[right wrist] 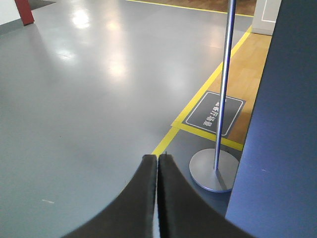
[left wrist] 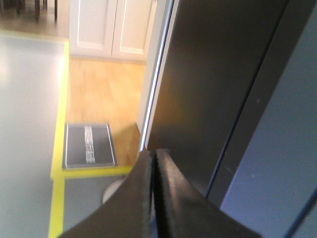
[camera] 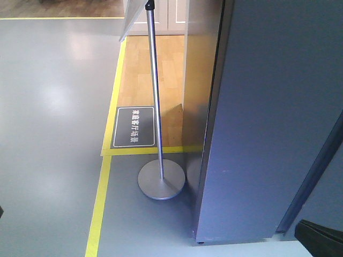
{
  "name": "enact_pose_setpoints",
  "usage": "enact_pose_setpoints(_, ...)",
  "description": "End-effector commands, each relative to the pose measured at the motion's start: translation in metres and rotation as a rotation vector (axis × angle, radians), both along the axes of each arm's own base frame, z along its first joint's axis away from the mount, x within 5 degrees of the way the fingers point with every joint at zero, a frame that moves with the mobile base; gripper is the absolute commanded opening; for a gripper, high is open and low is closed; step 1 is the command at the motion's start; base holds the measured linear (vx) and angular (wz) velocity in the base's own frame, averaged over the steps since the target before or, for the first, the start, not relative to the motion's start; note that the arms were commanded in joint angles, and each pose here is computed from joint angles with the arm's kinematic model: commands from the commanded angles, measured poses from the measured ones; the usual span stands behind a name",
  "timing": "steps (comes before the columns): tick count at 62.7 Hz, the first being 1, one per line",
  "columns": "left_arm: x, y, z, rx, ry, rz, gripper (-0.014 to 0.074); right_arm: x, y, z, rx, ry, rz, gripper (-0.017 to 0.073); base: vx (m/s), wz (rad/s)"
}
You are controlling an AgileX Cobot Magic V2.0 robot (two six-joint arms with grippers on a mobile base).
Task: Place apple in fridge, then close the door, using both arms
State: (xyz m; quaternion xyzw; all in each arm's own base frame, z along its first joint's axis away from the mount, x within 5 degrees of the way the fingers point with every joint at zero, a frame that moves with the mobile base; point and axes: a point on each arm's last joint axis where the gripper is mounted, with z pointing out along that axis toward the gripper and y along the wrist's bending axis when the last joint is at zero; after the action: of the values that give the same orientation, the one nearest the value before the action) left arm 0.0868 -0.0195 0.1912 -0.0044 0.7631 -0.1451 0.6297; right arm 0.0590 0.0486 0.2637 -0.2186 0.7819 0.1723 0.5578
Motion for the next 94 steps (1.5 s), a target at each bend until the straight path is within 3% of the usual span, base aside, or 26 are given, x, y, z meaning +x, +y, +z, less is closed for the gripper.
enact_pose_setpoints(1,-0.008,0.003,-0.003,0.053,-0.054,-0.001,-0.0008,0.002,0.0,0.011,0.038,-0.039,-0.019,-0.0003,0.0,0.0)
enact_pose_setpoints(6,-0.013,0.006,-0.001,0.107,-0.105,0.018,-0.0008,0.002,0.0,0.011,0.038,-0.039,-0.019,-0.0003,0.0,0.0)
enact_pose_setpoints(12,-0.018,0.009,0.001,0.134,-0.155,0.056,-0.0008,0.002,0.0,0.011,0.038,-0.039,-0.019,-0.0003,0.0,0.0)
enact_pose_setpoints(25,-0.03,0.017,0.002,0.142,-0.215,0.163,-0.0008,0.002,0.0,0.011,0.037,-0.039,-0.019,-0.0003,0.0,0.0)
enact_pose_setpoints(33,-0.03,0.018,0.0,0.134,-0.185,0.188,-0.0008,0.002,0.0,0.011,0.037,-0.039,-0.019,-0.0003,0.0,0.0)
enact_pose_setpoints(42,-0.03,0.018,0.0,0.085,-0.181,0.192,-0.0008,0.002,0.0,0.011,0.037,-0.039,-0.018,-0.0003,0.0,0.0)
enact_pose_setpoints(94,-0.03,0.018,0.003,0.089,-0.193,0.192,-0.0008,0.002,0.0,0.011,0.037,-0.039,-0.018,-0.0003,0.0,0.0)
